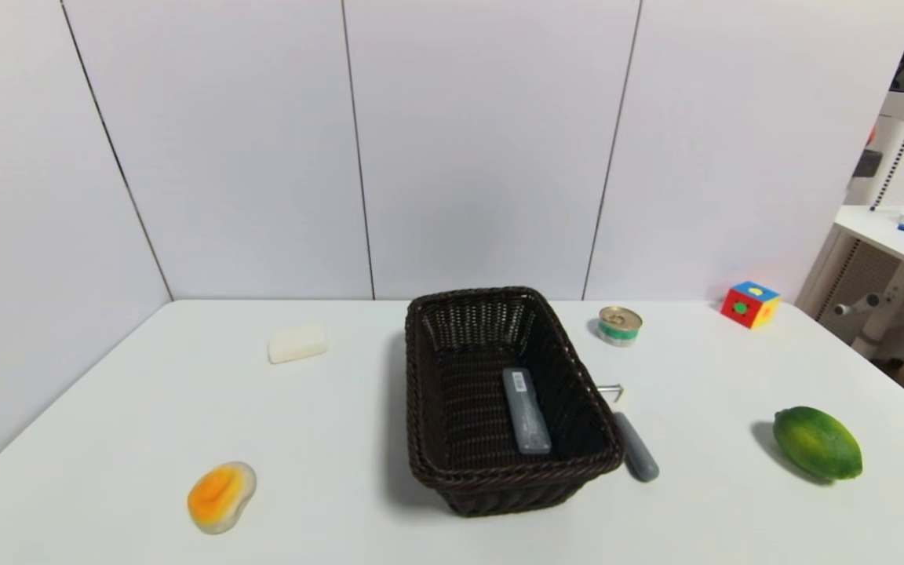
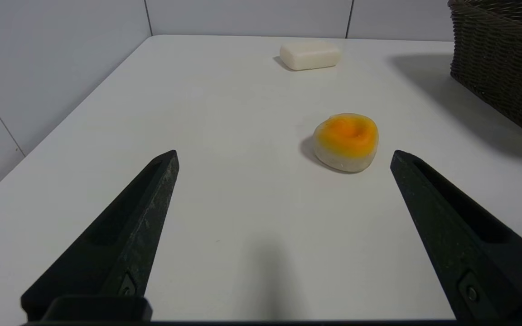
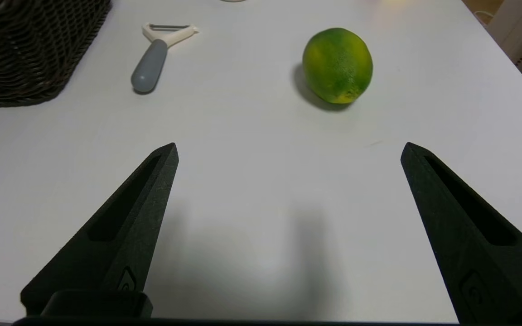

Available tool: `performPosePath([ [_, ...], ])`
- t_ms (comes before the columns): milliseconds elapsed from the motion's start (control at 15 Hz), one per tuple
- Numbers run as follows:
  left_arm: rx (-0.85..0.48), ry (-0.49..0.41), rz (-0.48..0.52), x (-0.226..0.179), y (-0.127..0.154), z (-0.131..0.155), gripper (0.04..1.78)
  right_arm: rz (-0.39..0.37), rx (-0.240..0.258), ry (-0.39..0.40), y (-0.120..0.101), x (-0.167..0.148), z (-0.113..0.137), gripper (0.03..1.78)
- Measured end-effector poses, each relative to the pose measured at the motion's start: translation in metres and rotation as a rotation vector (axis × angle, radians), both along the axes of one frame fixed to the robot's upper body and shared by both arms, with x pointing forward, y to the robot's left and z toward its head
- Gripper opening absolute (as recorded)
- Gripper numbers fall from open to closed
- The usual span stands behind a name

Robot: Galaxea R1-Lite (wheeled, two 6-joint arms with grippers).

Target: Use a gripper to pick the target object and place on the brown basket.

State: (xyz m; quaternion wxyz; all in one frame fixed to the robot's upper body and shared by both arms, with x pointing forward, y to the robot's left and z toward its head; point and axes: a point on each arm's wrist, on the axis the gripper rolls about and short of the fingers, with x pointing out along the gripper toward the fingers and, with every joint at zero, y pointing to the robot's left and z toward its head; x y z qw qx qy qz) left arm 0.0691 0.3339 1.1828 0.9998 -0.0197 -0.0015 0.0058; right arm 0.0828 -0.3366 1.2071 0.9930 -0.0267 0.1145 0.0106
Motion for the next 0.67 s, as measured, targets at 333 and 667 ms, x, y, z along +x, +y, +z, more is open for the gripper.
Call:
performPosePath([
  [333,0.0,0.0,0.001,0.0,0.0,0.0,1.69,-0.013,0.01,-0.209,0.0,-0.012,-0.019,1.69],
  [667,0.0,0.0,0.0,0.0,0.0,0.0,1.69,-0.025,0.055,-0.232,0.0,-0.014,-0.024,1.69],
])
